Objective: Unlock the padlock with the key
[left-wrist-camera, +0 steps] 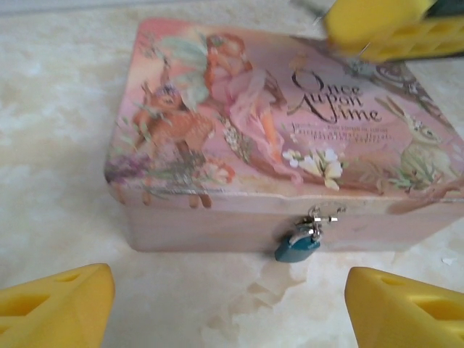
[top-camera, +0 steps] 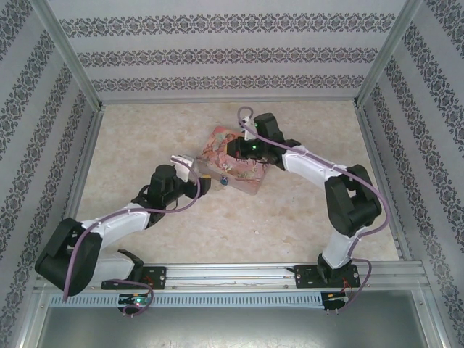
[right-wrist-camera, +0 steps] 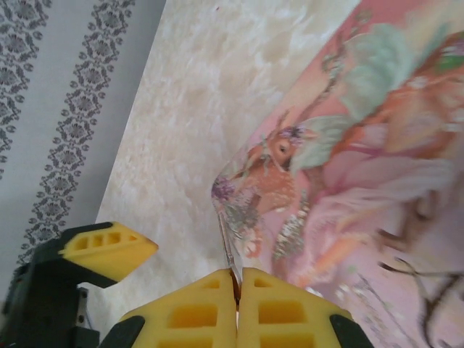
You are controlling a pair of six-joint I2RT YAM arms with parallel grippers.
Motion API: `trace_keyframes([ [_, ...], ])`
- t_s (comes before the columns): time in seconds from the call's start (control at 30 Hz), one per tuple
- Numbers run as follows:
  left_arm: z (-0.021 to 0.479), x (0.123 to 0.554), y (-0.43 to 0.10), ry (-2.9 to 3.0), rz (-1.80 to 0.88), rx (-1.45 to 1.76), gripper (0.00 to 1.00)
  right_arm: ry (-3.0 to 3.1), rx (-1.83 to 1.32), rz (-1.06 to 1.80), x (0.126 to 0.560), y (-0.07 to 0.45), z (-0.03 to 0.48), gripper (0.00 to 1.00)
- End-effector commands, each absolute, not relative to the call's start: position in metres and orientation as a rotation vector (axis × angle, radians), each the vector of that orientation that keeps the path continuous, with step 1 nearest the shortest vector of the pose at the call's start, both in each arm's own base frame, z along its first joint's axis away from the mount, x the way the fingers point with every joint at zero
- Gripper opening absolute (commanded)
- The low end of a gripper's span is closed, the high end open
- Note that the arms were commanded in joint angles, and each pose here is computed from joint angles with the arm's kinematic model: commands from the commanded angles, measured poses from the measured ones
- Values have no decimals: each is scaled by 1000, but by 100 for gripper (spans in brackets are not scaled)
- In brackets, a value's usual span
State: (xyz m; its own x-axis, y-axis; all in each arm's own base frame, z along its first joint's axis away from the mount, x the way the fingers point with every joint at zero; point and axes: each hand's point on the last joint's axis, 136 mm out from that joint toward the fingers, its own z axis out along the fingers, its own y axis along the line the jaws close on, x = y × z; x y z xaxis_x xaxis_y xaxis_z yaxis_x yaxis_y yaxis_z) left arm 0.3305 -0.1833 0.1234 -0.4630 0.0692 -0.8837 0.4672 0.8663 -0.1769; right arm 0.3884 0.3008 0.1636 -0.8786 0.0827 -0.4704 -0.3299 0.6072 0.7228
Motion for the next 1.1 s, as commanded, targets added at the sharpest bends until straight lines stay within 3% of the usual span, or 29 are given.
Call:
trace_keyframes([
  [0.0,124,329,-203,2009,-600,392,82,2436,-158,1155,379,282,137,0],
  [0.53,90,343,-248,2061,-730,413,79,2544,-87,1092,358,260,92,0],
  [1.07,63,352,-262,2112,-734,389,75,2541,-94,1077,356,257,95,0],
])
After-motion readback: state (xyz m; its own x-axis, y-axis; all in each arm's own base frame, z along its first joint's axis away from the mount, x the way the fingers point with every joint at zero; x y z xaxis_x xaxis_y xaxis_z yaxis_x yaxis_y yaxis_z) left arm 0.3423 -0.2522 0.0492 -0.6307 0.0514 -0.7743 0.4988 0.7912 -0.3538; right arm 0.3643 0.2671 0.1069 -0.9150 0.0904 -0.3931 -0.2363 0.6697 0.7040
